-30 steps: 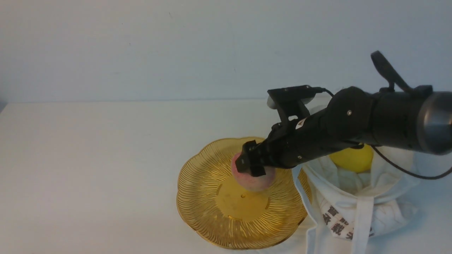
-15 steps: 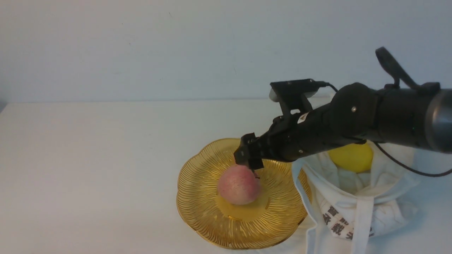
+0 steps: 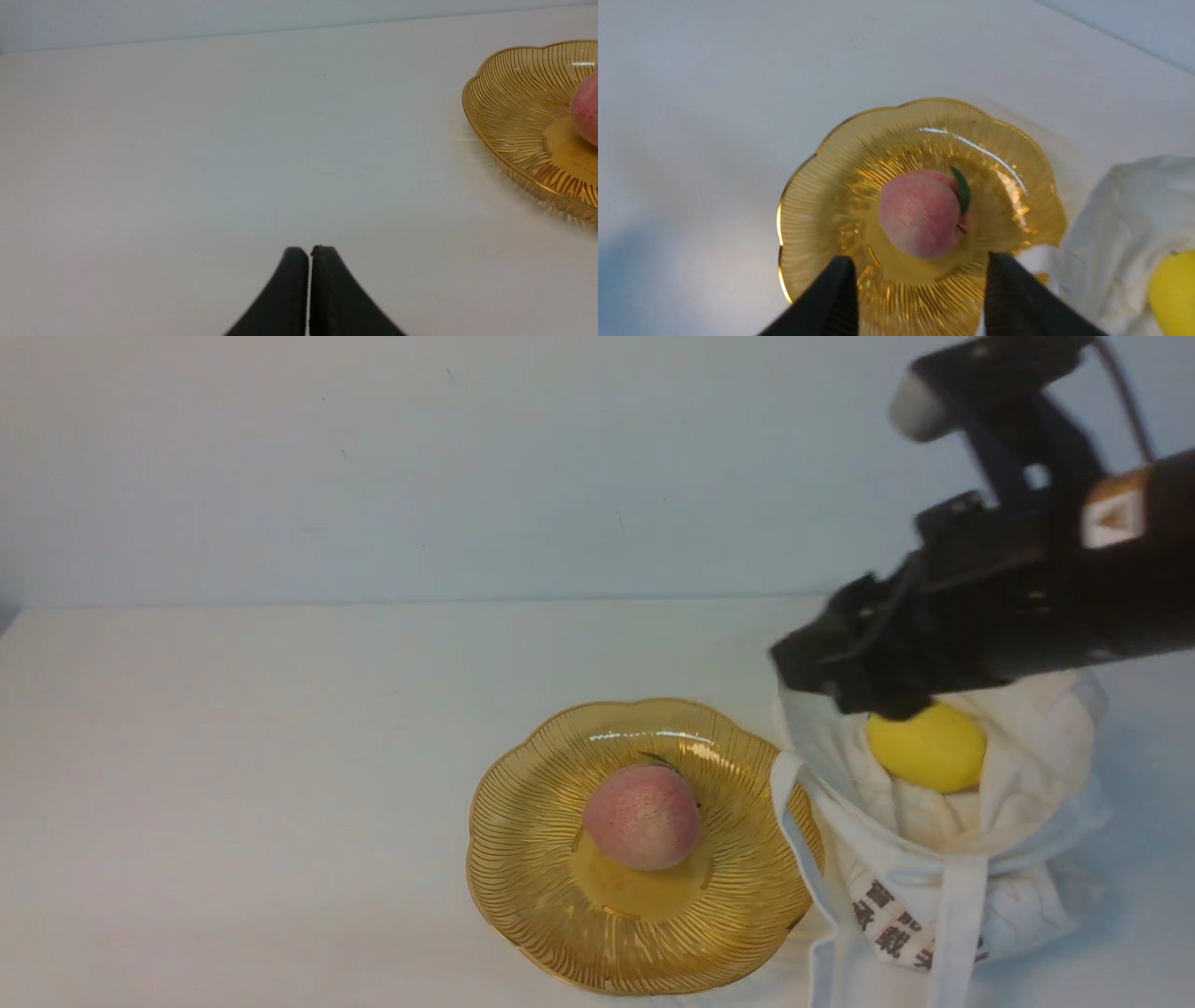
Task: Take the fruit out of the cloth bag on the white table and place them on a plate.
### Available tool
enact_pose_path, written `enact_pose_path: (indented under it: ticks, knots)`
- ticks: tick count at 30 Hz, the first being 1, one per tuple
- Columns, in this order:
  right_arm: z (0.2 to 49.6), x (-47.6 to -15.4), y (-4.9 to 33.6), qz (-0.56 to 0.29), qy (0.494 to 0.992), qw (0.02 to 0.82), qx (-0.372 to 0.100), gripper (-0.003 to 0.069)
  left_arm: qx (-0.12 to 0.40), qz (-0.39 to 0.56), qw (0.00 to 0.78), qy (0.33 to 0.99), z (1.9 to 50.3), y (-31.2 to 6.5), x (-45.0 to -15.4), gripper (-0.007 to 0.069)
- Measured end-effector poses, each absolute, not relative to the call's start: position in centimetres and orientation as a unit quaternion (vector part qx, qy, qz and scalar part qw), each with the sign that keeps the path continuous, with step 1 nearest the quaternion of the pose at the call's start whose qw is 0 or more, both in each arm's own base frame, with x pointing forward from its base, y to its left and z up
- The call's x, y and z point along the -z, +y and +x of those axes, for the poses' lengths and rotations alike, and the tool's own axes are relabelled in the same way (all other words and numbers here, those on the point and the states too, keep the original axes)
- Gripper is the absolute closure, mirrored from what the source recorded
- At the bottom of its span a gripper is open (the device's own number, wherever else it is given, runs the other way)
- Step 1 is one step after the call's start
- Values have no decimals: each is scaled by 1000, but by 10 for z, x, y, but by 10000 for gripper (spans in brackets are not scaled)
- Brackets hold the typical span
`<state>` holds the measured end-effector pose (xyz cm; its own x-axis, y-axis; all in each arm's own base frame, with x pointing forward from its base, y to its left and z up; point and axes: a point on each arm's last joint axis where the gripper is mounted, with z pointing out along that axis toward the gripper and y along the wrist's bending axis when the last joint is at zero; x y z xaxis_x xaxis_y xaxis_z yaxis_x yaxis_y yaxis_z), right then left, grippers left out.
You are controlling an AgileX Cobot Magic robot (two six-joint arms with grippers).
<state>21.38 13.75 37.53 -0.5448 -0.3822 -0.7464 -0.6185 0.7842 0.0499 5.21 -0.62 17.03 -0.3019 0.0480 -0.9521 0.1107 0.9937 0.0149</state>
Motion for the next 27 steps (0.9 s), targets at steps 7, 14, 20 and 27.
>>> enact_pose_path:
  ticks: [7, 14, 20, 27]
  knots:
    - [129, -418, 75, -245, 875, 404, -110, 649, 27, 49, 589, 806, 52, -6, -170, 634]
    - [59, -396, 34, -215, 818, 515, -140, 671, 27, 49, 589, 806, 52, -6, -170, 634]
    - [56, -347, 32, -201, 726, 636, -165, 671, 27, 49, 589, 806, 52, -6, -170, 634]
    - [67, -323, 38, -189, 657, 709, -175, 671, 27, 49, 589, 806, 52, -6, -170, 634]
